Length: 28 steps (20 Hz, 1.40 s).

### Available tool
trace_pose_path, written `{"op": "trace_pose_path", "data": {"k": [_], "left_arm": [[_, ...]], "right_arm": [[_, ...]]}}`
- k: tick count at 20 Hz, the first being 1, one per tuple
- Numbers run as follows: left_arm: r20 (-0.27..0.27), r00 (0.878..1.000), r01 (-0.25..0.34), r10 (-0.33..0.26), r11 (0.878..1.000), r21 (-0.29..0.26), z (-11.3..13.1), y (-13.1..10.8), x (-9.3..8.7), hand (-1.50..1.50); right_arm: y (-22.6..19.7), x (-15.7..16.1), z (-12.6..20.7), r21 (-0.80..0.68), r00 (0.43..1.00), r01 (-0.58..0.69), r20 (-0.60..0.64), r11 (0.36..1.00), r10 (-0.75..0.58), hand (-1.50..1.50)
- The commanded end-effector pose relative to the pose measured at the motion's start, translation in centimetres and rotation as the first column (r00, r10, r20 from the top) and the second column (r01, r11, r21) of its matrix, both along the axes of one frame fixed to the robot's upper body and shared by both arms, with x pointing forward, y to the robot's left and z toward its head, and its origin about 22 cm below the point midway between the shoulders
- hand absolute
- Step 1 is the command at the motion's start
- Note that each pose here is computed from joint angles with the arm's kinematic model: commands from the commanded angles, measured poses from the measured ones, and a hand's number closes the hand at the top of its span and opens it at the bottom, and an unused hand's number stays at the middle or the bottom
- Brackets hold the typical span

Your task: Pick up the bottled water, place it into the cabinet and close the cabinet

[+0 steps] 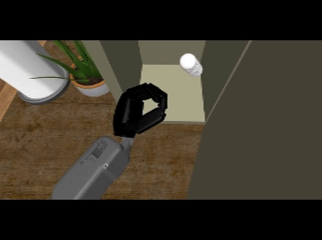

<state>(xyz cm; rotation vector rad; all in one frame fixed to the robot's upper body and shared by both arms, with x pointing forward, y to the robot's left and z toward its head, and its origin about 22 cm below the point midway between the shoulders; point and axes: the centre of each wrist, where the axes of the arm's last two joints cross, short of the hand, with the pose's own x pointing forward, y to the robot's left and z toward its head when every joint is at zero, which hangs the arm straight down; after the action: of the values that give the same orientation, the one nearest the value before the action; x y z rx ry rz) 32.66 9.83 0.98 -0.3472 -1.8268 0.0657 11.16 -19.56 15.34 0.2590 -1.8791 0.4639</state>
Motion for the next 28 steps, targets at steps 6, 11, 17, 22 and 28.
{"op": "trace_pose_path", "data": {"k": [6,11,17,22,28], "left_arm": [[0.009,0.998,-0.055,0.055,0.998,-0.001,-0.2,5.4,-7.8,1.5],[0.016,0.998,-0.054,0.054,0.998,-0.011,0.1,8.8,-12.1,1.5],[0.016,0.994,-0.105,0.105,0.994,0.004,0.8,11.3,-14.2,1.5],[0.034,0.991,-0.132,0.133,0.991,-0.02,0.2,13.3,-14.8,1.5],[0.018,0.993,-0.116,0.117,0.993,-0.019,0.5,16.0,-16.4,1.5]], "right_arm": [[1.4,-2.0,1.3,-0.057,0.982,-0.168,-0.102,0.984,0.161,1.5],[3.9,-2.1,2.2,0.009,0.972,-0.213,-0.098,0.977,0.213,1.5],[9.1,-1.7,1.3,0.011,0.94,-0.312,-0.14,0.95,0.31,1.5],[12.1,-1.2,2.1,-0.026,0.916,-0.391,-0.113,0.92,0.386,1.5],[14.5,0.9,3.0,-0.097,0.952,-0.295,0.05,0.95,0.301,1.5]]}}
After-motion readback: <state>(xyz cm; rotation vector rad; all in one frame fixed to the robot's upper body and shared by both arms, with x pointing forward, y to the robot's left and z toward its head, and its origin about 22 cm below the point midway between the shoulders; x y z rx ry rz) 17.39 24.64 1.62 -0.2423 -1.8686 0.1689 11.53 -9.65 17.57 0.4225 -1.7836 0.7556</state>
